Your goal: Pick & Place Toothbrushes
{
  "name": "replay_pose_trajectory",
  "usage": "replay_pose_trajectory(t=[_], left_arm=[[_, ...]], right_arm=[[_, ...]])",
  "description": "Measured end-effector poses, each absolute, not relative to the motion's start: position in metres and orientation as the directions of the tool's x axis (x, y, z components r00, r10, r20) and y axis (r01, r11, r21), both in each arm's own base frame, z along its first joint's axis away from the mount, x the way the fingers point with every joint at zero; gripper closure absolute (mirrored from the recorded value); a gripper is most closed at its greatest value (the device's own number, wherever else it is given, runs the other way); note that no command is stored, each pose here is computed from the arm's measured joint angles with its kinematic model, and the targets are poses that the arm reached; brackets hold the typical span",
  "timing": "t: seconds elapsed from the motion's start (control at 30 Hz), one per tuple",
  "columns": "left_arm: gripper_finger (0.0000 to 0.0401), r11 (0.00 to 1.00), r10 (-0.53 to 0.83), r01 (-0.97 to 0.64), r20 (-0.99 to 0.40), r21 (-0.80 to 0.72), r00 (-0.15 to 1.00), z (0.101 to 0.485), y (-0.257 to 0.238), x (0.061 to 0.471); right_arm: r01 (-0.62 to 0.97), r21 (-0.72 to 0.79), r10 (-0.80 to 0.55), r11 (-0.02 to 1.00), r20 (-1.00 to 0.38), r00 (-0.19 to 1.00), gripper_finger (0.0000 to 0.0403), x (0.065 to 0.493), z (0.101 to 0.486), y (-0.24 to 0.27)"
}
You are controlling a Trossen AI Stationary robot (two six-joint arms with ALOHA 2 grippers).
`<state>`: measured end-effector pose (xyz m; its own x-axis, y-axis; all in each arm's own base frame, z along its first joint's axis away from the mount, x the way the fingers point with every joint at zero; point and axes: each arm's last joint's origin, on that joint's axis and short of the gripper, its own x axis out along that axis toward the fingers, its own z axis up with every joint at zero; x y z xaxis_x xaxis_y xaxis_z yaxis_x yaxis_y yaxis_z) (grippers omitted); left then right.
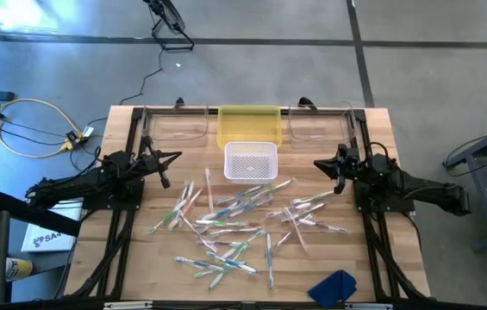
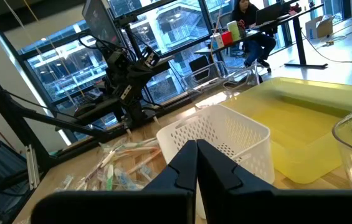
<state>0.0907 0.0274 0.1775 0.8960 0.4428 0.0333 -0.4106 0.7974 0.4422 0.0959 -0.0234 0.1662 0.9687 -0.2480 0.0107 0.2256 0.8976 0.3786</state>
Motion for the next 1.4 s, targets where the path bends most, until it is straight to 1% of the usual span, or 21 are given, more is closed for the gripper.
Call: replay_pose_trajectory(t=[1.17, 1.27, 1.4], left_arm=[[0.0401, 0.797, 0.443, -0.411, 0.033, 0.442, 0.896, 0.1775, 0.0275, 0.0907], [0.0401, 0.8, 0.443, -0.412, 0.033, 0.436, 0.896, 0.1775, 0.0275, 0.0907], [0.0401, 0.825, 0.443, -0.422, 0.034, 0.376, 0.896, 0.1776, 0.0274, 0.0907]], right_arm=[[0.236, 0.377, -0.259, 0.896, 0.011, 0.966, 0.0401, 0.0958, 0.1663, -0.0238], [0.241, 0.333, -0.259, 0.912, 0.011, 0.966, 0.0401, 0.0958, 0.1663, -0.0238], [0.247, 0.266, -0.259, 0.932, 0.012, 0.966, 0.0401, 0.0957, 0.1664, -0.0238]])
